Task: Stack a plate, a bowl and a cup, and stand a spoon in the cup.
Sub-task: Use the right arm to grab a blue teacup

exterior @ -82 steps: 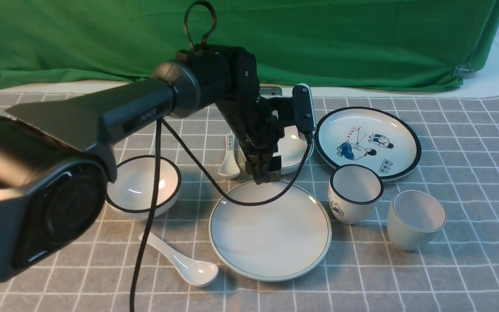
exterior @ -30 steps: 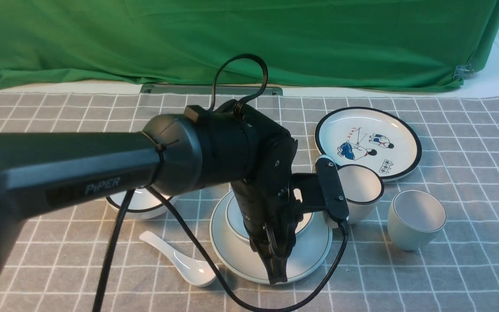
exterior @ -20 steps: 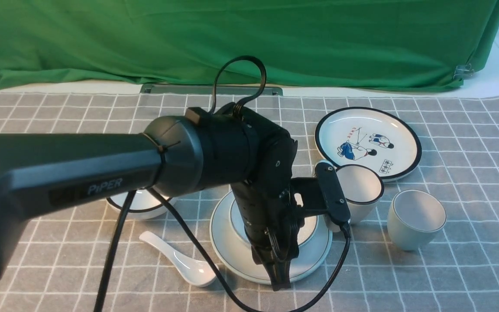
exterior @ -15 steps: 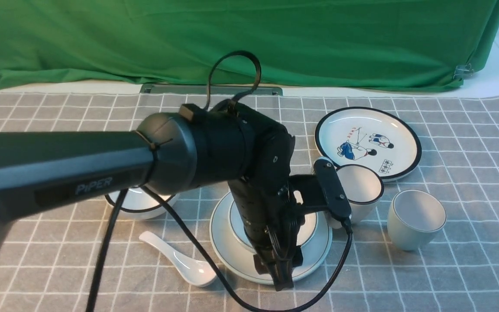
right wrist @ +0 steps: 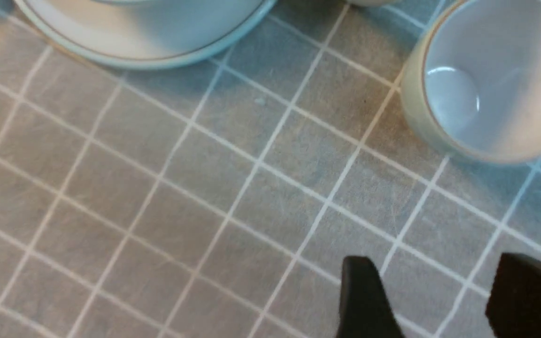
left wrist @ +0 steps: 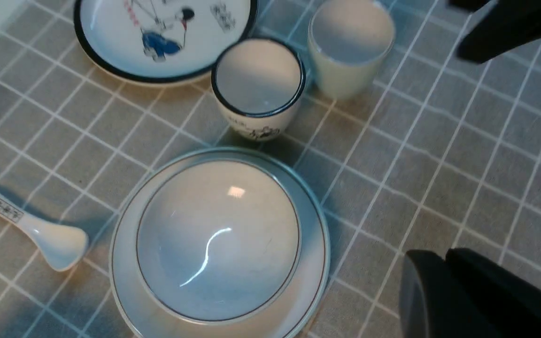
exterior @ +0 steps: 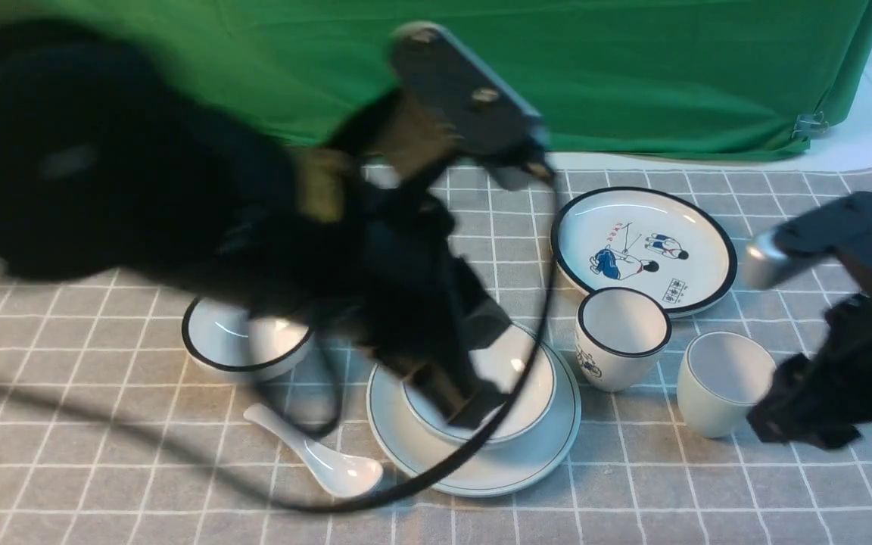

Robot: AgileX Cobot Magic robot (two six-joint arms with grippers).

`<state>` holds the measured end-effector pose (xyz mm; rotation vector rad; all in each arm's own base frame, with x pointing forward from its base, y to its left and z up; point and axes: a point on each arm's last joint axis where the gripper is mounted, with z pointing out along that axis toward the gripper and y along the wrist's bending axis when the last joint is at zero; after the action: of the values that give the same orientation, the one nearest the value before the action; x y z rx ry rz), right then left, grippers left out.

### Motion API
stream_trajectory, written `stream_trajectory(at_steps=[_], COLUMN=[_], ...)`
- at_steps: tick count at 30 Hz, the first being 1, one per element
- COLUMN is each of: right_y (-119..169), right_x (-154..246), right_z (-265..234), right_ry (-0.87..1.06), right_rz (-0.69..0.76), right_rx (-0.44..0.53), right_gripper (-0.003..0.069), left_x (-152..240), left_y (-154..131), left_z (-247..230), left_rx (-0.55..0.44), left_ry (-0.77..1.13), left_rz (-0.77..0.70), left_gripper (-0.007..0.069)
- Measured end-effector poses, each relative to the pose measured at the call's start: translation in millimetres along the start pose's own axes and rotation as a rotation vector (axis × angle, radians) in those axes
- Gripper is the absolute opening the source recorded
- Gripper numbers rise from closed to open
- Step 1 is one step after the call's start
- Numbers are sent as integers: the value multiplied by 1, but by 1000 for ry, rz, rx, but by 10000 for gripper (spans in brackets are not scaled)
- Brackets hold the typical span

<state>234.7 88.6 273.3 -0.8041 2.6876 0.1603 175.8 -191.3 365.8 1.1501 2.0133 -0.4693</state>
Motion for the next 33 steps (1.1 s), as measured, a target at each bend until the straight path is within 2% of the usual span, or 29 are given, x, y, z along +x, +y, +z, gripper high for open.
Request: stream_trajectory(at_steps=[4,9,17,19,22,23,25,30,33], right_y=[-13,-21,-26,-26,-26,-26,-25,-16,5], right_x=[-31,-46,-48,-48,-47,-46,-45,-40,-45], right_z=[26,58,97,104,107,108,106,71,34], right_ry=[53,112,166,178,192,204,220,232,151], right_rz=[-20,-22,-56,-60,-75,-81,-87,-32,-38], right_rx=[19,9,-5,-7,-12,-17,-21,-24,-10], right_gripper=[395,395,393,352,250,166,91,90,90], left_x=[38,85,113,113,113,114,114,115,116], left_y=[-11,-22,-29,-30,-30,-30,-30,-30,-30], left_z=[-31,-55,-73,-76,-76,-76,-75,-75,-75], left_rx=[-37,-72,-81,-81,-81,-80,-80,-76,-77], left_ry=[-139,-245,-327,-344,-347,-346,-345,-335,-322], left_rz=[-26,-56,-103,-116,-119,-121,-121,-122,-115], left_gripper=[5,5,8,8,8,8,9,9,9])
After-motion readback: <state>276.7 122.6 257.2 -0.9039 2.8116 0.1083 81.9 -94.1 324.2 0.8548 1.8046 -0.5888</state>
